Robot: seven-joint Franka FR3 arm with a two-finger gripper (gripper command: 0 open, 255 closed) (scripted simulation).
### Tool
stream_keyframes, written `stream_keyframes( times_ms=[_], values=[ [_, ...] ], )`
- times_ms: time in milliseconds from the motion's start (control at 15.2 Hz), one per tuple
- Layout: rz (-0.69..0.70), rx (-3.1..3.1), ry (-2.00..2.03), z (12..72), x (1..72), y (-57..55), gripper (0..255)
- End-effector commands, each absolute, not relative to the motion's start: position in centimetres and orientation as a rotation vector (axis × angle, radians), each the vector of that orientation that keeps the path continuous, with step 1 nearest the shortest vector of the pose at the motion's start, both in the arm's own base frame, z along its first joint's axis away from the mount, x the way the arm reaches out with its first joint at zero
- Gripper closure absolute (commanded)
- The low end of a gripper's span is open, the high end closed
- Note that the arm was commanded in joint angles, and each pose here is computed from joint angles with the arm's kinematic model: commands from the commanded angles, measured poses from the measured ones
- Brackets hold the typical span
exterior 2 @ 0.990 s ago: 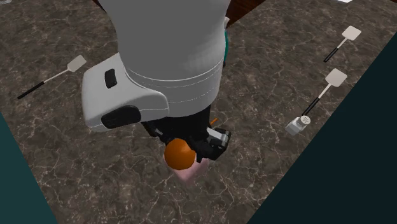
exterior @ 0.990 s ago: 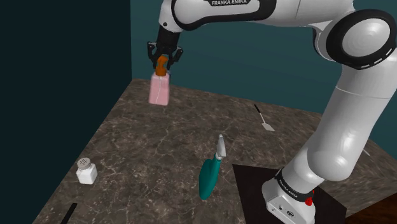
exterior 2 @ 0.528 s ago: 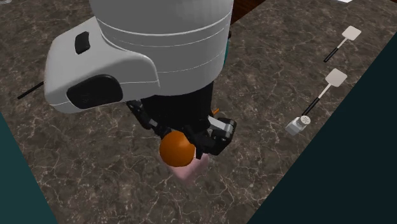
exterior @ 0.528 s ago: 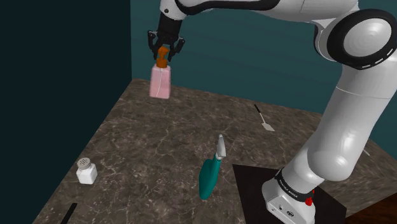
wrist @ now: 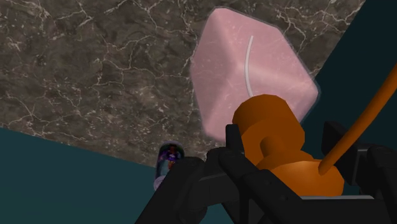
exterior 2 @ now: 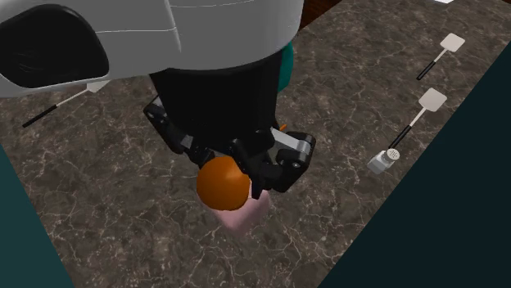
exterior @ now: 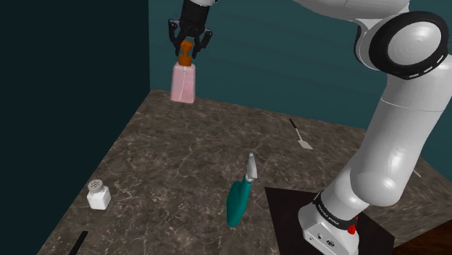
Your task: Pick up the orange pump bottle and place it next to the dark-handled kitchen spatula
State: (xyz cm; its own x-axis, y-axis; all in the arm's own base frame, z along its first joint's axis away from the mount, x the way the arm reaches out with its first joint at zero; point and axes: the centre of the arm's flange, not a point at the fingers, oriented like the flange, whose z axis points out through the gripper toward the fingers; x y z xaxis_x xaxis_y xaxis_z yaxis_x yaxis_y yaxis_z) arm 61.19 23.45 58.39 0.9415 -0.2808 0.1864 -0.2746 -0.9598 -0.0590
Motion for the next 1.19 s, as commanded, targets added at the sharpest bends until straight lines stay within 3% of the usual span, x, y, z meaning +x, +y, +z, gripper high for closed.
stream_keyframes(
  times_ms=[0, 1122],
  values=[
    [-0.301, -3.064, 0.439, 59.5, 61.0, 23.4, 255],
    [-0.301, -3.064, 0.439, 68.5, 61.0, 23.4, 255]
  ],
)
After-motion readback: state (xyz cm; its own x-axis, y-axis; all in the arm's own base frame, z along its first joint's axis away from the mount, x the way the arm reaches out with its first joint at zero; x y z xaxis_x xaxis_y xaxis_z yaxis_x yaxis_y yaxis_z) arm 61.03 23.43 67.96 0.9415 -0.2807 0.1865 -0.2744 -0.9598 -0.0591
